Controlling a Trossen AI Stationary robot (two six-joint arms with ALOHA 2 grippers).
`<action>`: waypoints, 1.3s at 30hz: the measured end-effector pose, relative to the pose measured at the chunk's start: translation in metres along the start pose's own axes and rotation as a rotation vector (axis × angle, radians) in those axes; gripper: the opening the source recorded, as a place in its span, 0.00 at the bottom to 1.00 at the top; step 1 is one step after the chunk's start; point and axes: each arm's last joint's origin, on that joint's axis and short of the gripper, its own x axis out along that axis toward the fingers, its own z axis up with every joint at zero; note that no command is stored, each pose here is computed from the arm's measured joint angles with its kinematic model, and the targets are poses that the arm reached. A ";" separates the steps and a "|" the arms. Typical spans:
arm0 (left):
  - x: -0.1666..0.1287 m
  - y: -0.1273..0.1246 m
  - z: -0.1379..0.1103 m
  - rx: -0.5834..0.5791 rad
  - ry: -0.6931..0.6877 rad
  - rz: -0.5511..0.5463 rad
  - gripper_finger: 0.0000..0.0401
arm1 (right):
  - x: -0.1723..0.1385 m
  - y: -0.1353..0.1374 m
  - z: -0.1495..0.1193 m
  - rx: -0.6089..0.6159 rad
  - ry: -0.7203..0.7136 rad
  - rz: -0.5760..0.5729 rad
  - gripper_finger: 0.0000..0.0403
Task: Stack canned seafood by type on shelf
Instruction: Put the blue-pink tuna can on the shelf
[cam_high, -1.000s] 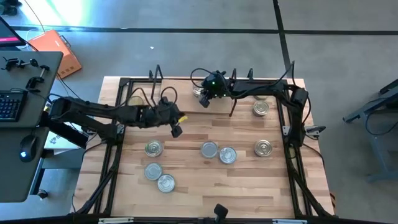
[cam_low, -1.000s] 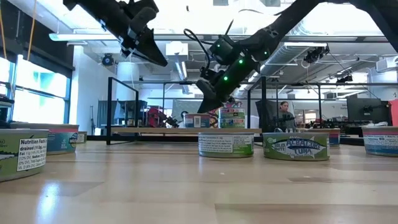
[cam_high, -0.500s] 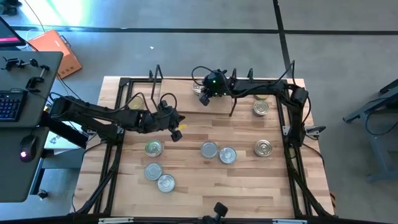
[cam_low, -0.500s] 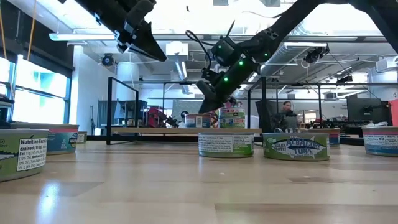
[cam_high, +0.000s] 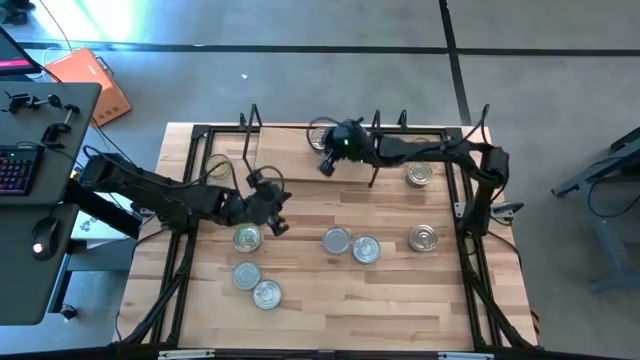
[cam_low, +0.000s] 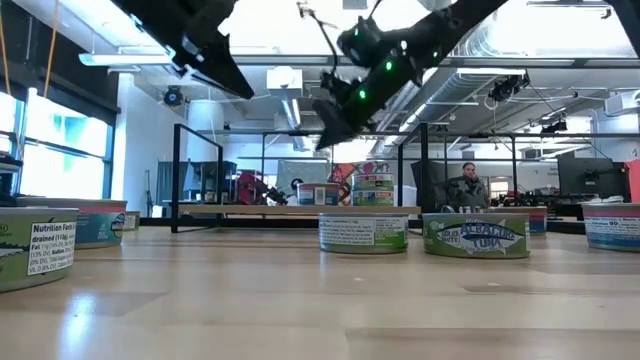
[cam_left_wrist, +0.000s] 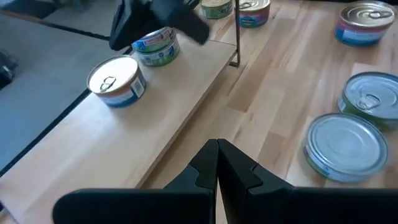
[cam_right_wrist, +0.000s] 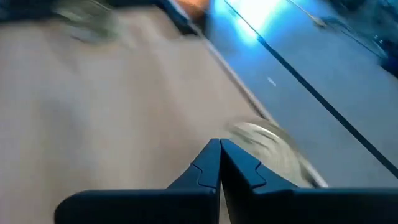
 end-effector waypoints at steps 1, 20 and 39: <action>-0.004 -0.003 -0.002 0.005 -0.001 0.006 0.00 | -0.002 0.009 -0.002 -0.001 -0.027 0.034 0.00; -0.112 -0.040 -0.092 -0.279 0.240 -0.066 0.00 | -0.098 0.216 -0.118 -0.352 -0.144 0.454 0.00; -0.080 -0.017 -0.203 -0.698 0.329 -0.041 0.00 | -0.075 0.191 -0.088 -0.243 -0.234 0.491 0.10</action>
